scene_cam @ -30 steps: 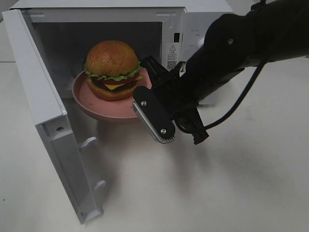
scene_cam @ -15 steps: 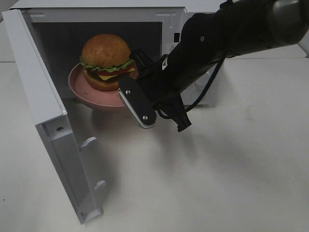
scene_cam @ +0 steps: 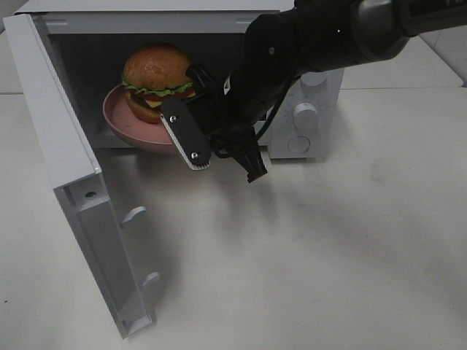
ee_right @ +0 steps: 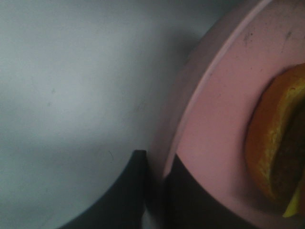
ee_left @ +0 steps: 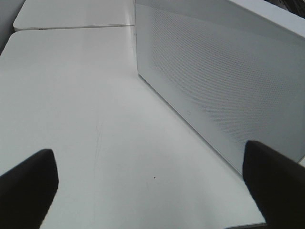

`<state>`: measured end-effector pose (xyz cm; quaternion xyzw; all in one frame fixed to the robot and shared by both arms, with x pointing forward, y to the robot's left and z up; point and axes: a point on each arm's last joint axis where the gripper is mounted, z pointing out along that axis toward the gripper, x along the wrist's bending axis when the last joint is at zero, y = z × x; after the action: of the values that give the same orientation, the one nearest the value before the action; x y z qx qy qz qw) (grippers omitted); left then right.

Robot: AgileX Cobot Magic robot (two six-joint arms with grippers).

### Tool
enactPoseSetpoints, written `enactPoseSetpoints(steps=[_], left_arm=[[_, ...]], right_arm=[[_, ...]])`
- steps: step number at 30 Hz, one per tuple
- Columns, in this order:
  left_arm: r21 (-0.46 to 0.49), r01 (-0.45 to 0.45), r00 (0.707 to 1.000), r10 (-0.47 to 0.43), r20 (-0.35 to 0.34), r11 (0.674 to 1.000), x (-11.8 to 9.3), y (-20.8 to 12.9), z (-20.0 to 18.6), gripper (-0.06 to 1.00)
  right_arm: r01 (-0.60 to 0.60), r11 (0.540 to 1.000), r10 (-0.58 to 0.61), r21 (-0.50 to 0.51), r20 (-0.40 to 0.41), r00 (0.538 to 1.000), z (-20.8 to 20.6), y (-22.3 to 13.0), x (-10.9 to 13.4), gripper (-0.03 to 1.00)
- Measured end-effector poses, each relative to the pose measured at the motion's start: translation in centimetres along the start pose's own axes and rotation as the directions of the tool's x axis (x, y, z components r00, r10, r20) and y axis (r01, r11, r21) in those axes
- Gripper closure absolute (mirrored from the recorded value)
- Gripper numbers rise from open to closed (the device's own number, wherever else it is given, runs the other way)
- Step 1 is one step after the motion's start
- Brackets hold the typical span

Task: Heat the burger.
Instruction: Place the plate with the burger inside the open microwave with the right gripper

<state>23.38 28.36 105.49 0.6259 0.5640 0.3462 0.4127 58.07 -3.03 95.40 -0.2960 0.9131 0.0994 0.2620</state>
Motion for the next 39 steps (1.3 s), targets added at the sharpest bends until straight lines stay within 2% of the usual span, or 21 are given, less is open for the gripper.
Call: enactPoseSetpoints(steps=[16,33,39], left_arm=[[0.0,0.0,1.0,0.0,0.0,1.0,0.0,0.0,0.0,-0.05],[0.0,0.0,1.0,0.0,0.0,1.0,0.0,0.0,0.0,-0.05],[0.0,0.0,1.0,0.0,0.0,1.0,0.0,0.0,0.0,-0.05]], right_arm=[[-0.125,0.99,0.124,0.069,0.023,0.992,1.7,-0.5,-3.8,0.88],[-0.142,0.986,0.14,0.083,0.036,0.99,4.9,-0.6,-5.4,0.88],[-0.156,0.983,0.154,0.092,0.034,0.988,5.9,-0.7,-5.4,0.84]])
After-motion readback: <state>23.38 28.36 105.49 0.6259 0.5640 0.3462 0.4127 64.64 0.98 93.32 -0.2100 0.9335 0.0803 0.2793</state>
